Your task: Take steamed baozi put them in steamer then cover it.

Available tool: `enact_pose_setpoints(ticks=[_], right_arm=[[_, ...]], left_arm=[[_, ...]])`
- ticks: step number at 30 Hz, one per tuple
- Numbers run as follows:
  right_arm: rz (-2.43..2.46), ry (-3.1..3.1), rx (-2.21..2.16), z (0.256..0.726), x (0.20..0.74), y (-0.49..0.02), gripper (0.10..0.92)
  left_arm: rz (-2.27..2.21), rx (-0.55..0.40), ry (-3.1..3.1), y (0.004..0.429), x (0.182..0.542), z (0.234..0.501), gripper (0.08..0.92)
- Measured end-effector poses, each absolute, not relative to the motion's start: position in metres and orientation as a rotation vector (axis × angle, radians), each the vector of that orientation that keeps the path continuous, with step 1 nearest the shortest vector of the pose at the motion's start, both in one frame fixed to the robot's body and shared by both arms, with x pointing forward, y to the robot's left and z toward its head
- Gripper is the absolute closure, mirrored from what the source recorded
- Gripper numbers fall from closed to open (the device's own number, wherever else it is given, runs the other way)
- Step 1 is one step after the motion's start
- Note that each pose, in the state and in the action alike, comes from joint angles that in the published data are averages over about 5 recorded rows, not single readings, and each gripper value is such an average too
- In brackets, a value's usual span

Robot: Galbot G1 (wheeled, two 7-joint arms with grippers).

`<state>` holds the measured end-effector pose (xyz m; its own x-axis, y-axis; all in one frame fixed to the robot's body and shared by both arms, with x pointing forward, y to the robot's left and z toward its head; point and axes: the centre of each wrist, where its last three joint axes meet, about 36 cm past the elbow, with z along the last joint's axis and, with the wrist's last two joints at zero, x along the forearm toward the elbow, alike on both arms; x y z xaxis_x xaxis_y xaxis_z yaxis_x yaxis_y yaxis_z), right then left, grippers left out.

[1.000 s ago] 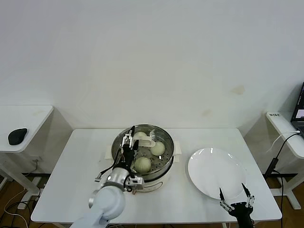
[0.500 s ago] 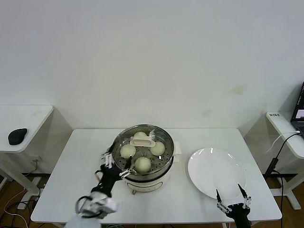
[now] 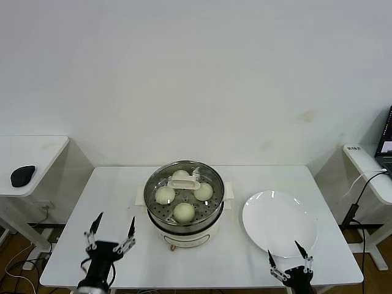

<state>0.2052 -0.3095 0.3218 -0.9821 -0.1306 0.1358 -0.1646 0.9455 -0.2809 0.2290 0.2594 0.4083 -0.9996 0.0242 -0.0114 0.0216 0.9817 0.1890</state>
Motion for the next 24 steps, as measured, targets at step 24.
enact_pose_setpoints(ticks=[24], right_arm=[[0.266,-2.983,0.328,0.327,0.207,-0.280,0.200]], left_arm=[[0.082,-0.099,3.196,0.272,0.189,0.381,0.177]])
